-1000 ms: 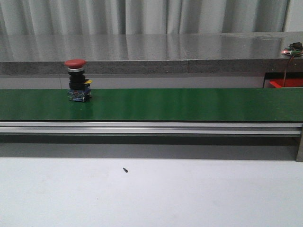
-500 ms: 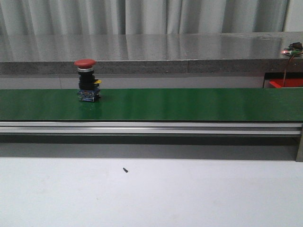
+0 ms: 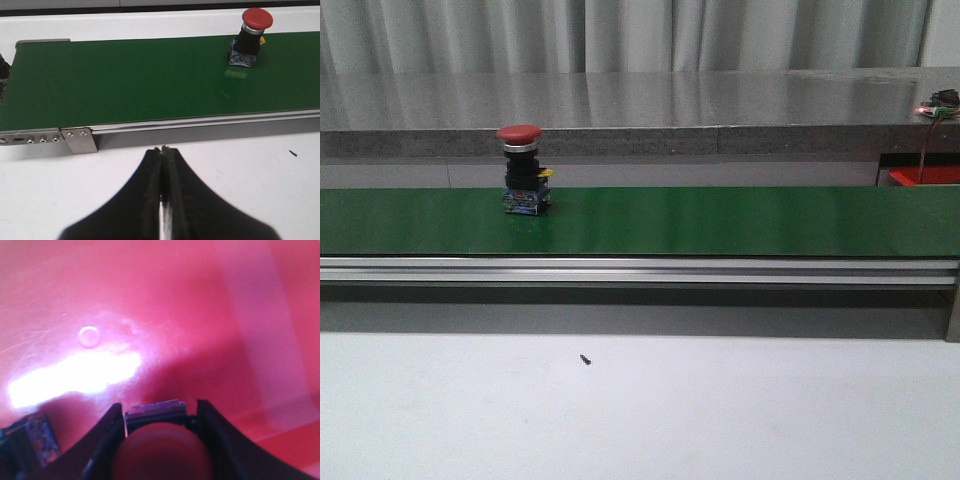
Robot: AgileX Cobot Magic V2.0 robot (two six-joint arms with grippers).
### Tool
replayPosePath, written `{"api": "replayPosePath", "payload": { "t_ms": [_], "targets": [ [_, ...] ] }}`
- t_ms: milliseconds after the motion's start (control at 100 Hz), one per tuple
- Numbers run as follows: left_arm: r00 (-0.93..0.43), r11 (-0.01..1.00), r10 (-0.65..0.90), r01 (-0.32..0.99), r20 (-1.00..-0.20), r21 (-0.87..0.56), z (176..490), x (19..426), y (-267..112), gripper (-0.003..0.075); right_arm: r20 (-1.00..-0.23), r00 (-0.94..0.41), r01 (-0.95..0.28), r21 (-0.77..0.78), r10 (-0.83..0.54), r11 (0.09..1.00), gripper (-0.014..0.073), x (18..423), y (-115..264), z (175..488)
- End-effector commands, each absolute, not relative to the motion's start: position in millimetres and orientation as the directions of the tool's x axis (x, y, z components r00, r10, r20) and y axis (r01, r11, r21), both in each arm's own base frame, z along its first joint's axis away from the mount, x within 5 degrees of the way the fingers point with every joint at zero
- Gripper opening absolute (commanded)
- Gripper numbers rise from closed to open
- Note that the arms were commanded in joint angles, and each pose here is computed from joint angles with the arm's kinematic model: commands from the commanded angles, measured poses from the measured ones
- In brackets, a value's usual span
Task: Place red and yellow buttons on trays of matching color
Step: 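Carry the red button into the red tray and open the right gripper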
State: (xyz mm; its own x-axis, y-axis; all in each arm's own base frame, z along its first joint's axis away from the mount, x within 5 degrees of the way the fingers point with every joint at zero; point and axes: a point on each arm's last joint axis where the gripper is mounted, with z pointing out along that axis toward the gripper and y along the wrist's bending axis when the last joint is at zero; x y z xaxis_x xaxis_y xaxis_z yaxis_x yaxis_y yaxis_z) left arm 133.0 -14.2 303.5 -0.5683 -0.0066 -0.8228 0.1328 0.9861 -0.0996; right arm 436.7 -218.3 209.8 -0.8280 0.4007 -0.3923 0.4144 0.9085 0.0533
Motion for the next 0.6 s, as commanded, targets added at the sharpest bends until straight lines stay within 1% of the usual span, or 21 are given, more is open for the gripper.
{"api": "replayPosePath", "payload": {
  "t_ms": [0,220,300,350,400,450,500,540,590],
  "targets": [
    [-0.486,0.986,-0.037,0.126,-0.873,-0.112,317.6,136.2,-14.5,-0.002,-0.51,-0.766,0.433,0.042,0.392,0.901,0.0246,433.8,-226.2,247.6],
    [-0.487,0.986,-0.037,0.126,-0.872,-0.112,317.5,136.1,-14.6,-0.002,-0.519,-0.75,0.455,0.043,0.41,0.889,0.0246,429.9,-236.4,246.8],
    [-0.487,0.986,-0.037,0.126,-0.872,-0.112,317.5,136.1,-14.6,-0.002,-0.518,-0.748,0.461,0.044,0.415,0.886,0.0266,428.4,-239.3,246.2],
    [-0.487,0.986,-0.037,0.126,-0.872,-0.112,317.5,136.1,-14.6,-0.002,-0.519,-0.747,0.463,0.043,0.416,0.885,0.0314,427.9,-240.3,246.3],
    [-0.487,0.986,-0.037,0.126,-0.872,-0.112,317.5,136.1,-14.6,-0.002,-0.524,-0.744,0.463,0.043,0.414,0.885,0.0393,428.3,-240.6,246.5],
    [-0.486,0.986,-0.037,0.126,-0.873,-0.112,317.6,136.2,-14.5,-0.002,-0.525,-0.743,0.463,0.043,0.414,0.885,0.0495,428.4,-240.7,246.6],
    [-0.486,0.986,-0.037,0.126,-0.873,-0.112,317.6,136.2,-14.5,-0.002,-0.525,-0.743,0.463,0.043,0.414,0.885,0.0563,428.4,-240.7,246.6],
    [-0.486,0.986,-0.037,0.126,-0.873,-0.112,317.6,136.2,-14.5,-0.002,-0.526,-0.743,0.463,0.043,0.414,0.885,0.0594,427.9,-240.4,248.0],
    [-0.486,0.986,-0.037,0.126,-0.873,-0.112,317.6,136.2,-14.5,-0.002,-0.531,-0.741,0.463,0.042,0.412,0.886,0.0597,427.2,-240.0,251.1]
  ]
}}
